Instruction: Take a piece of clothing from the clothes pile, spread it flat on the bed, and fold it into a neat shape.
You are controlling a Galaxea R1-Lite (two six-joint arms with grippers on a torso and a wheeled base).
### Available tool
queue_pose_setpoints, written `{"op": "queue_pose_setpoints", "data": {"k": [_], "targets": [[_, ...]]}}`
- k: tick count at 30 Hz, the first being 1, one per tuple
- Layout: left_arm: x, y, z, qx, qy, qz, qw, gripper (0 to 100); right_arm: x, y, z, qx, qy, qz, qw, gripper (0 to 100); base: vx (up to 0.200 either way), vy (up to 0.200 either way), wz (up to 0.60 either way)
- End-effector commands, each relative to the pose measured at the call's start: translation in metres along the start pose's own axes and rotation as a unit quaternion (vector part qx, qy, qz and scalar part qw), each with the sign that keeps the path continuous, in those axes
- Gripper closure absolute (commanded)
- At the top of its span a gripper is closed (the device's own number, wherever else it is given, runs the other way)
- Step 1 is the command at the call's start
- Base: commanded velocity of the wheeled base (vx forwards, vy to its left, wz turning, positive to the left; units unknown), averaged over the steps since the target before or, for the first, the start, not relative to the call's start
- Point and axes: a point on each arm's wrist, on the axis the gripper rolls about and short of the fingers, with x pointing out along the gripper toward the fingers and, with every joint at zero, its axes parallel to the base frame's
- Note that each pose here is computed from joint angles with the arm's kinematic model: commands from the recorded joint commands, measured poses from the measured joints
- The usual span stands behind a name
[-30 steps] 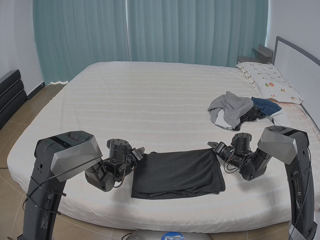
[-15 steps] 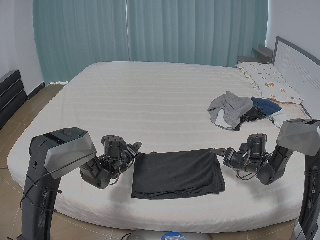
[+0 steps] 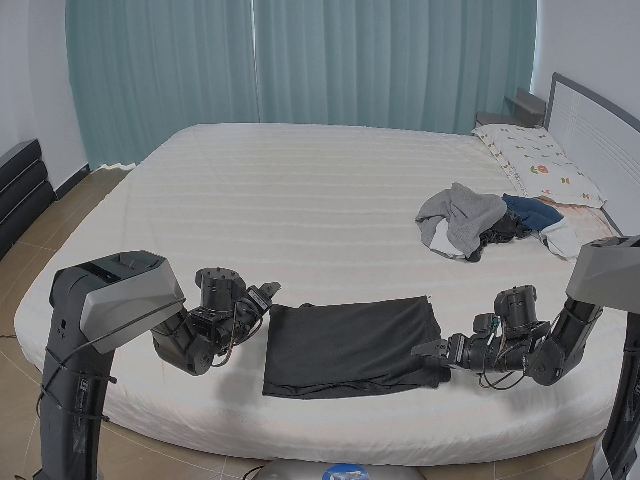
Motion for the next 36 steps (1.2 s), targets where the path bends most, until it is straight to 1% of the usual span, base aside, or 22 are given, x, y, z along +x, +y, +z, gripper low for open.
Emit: {"op": "queue_pose_setpoints", "data": {"k": [1,11,15,16,22,31,36], "targets": [[0.0,0.0,0.001,0.0,-0.001,0.0,1.0,0,0.005,-0.002,-0.01,-0.01,0.019,-0.003,0.9998,0,0.0,0.0,0.0],[0.0,0.0,0.001,0.0,-0.001,0.0,1.0,0,0.007,-0.004,-0.012,-0.009,0.024,-0.005,0.9997,0,0.0,0.0,0.0],[0.0,0.0,0.001,0.0,-0.001,0.0,1.0,0,0.009,-0.005,-0.015,-0.024,0.029,-0.01,0.9992,0,0.0,0.0,0.0],[0.0,0.0,0.001,0.0,-0.001,0.0,1.0,0,0.008,-0.006,-0.016,-0.033,0.03,-0.014,0.9989,100,0.0,0.0,0.0],[0.0,0.0,0.003,-0.001,-0.004,-0.001,1.0,0,0.004,-0.01,-0.02,-0.072,0.029,-0.036,0.9963,100,0.0,0.0,0.0],[0.0,0.0,0.003,-0.001,-0.004,-0.001,1.0,0,-0.003,-0.012,-0.02,-0.082,0.027,-0.04,0.9954,100,0.0,0.0,0.0],[0.001,0.001,0.002,0.0,-0.003,0.001,1.0,0,-0.011,-0.017,-0.019,-0.101,0.024,-0.047,0.9934,100,0.0,0.0,0.0]]}}
